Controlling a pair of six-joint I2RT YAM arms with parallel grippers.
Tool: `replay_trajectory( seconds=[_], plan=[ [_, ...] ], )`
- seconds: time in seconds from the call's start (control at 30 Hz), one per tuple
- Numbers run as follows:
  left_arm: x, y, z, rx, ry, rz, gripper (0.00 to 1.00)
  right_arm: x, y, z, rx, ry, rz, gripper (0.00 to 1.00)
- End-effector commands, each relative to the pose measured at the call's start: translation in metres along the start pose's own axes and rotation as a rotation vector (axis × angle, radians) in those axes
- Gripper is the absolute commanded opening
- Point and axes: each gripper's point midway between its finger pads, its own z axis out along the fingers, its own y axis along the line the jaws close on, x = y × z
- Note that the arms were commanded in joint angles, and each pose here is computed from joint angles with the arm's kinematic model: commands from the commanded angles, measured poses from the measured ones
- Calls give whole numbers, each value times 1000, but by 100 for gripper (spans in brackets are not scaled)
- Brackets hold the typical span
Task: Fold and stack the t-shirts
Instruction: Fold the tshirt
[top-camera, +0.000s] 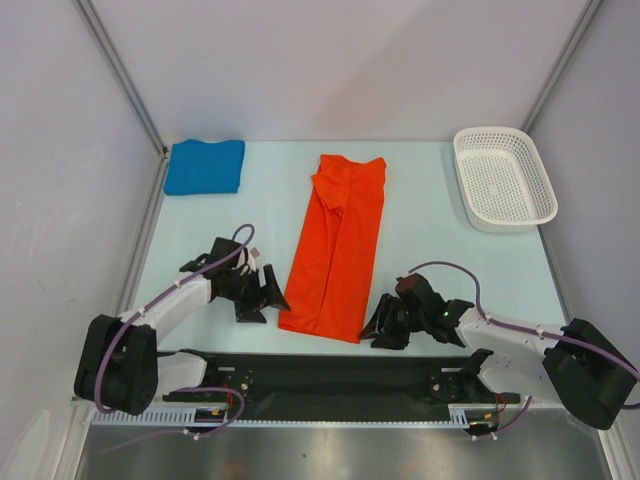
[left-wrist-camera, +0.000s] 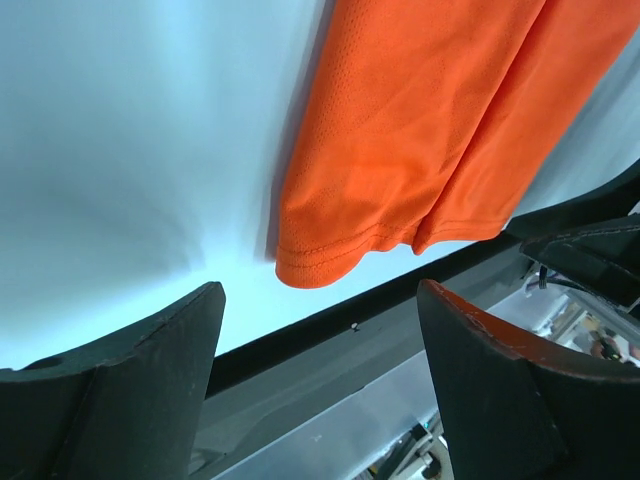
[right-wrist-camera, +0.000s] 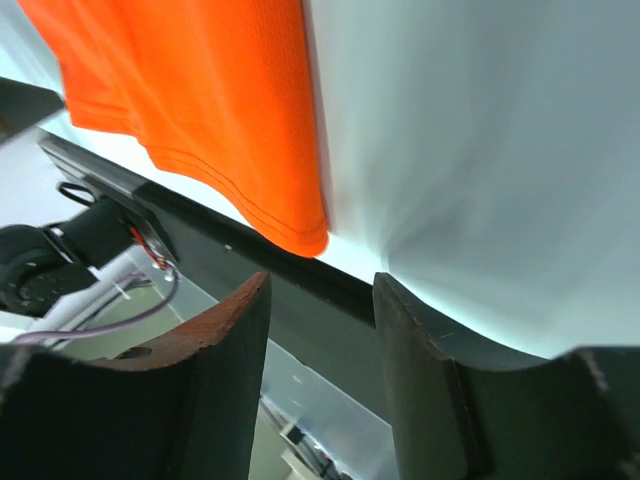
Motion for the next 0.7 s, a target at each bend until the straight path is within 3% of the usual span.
replay_trajectory(
  seconds=[0.0, 0.27, 0.5, 0.67],
  plan=[
    [-1, -7, 8, 62, 17, -48, 83, -9, 10, 3, -52, -32, 25, 50],
    [0, 10, 17, -5, 8, -92, 75, -14, 9, 13, -44, -25, 64, 50],
    [4, 19, 24, -45, 31, -116, 54, -16, 9, 17, -44, -23, 75, 50],
    [4, 23, 29, -58, 42, -128, 52, -16, 7, 20, -33, -21, 81, 50]
  ],
)
